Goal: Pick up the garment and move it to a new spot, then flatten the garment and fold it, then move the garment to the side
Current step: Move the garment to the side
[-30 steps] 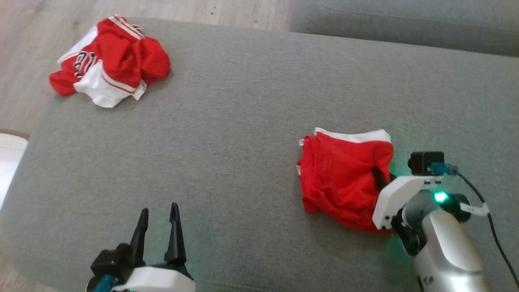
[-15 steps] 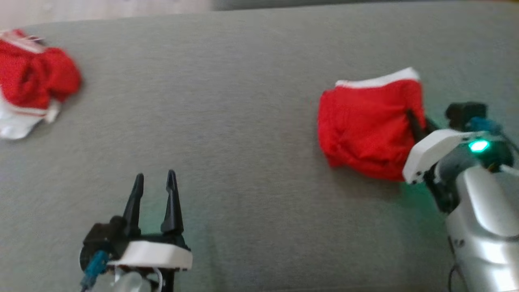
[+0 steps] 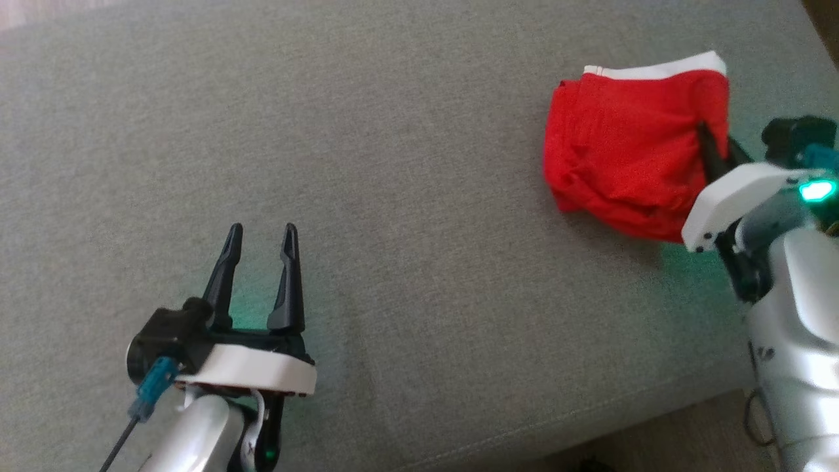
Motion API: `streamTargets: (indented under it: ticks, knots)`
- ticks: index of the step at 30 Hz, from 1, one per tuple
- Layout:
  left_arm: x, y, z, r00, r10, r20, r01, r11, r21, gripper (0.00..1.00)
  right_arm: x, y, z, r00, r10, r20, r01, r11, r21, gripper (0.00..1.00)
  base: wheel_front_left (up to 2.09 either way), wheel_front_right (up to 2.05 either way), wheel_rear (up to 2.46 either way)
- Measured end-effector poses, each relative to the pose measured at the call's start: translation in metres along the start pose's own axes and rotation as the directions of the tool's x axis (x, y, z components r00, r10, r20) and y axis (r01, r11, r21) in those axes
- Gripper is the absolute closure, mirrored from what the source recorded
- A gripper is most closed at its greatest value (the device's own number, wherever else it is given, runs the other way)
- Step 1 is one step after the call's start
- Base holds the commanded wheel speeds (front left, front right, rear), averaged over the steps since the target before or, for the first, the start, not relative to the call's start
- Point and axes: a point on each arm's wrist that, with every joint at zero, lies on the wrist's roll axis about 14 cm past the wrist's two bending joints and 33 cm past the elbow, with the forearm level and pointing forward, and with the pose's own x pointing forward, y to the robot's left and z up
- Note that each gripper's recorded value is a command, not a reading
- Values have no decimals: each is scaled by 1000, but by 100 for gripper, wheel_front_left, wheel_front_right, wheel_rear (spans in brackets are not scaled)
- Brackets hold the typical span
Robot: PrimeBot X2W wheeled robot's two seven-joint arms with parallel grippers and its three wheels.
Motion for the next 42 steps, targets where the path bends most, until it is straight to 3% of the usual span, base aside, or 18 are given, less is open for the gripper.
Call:
streamTargets:
  ticks: [12, 22, 23, 24, 25, 26, 29, 34, 42]
  knots:
    - [-25, 47, 11, 989, 145, 24, -146, 989, 25, 0, 45, -45, 51, 995, -94, 19, 96, 974, -207, 100, 0, 0, 0]
    - [-44, 89, 6, 963, 270, 8, -270, 962, 28, 0, 89, -73, 73, 986, -167, -5, 151, 904, -400, 100, 0, 0, 0]
    - [-45, 92, 4, 961, 277, 4, -277, 961, 28, 0, 93, -74, 74, 985, -170, -8, 152, 900, -409, 97, 0, 0, 0]
    - [-45, 92, 4, 961, 277, 4, -277, 961, 28, 0, 93, -74, 74, 985, -170, -8, 152, 900, -409, 80, 0, 0, 0]
    - [-45, 94, 3, 960, 281, 0, -281, 959, 27, 0, 97, -73, 75, 985, -171, -7, 152, 895, -419, 32, 0, 0, 0]
    - [-46, 95, 1, 958, 285, -4, -285, 958, 26, 0, 100, -73, 77, 986, -168, 3, 153, 889, -432, 0, 0, 0, 0]
    - [-46, 99, -3, 954, 298, -14, -298, 954, 25, 0, 106, -73, 83, 985, -167, 37, 165, 874, -457, 0, 0, 0, 0]
    - [-43, 94, -2, 959, 283, -12, -282, 959, 25, 0, 103, -70, 90, 984, -157, 83, 177, 877, -446, 0, 0, 0, 0]
    - [-43, 81, 14, 968, 250, 29, -251, 967, 38, 0, 88, -11, 113, 981, -27, 194, 91, 940, -328, 0, 0, 0, 0]
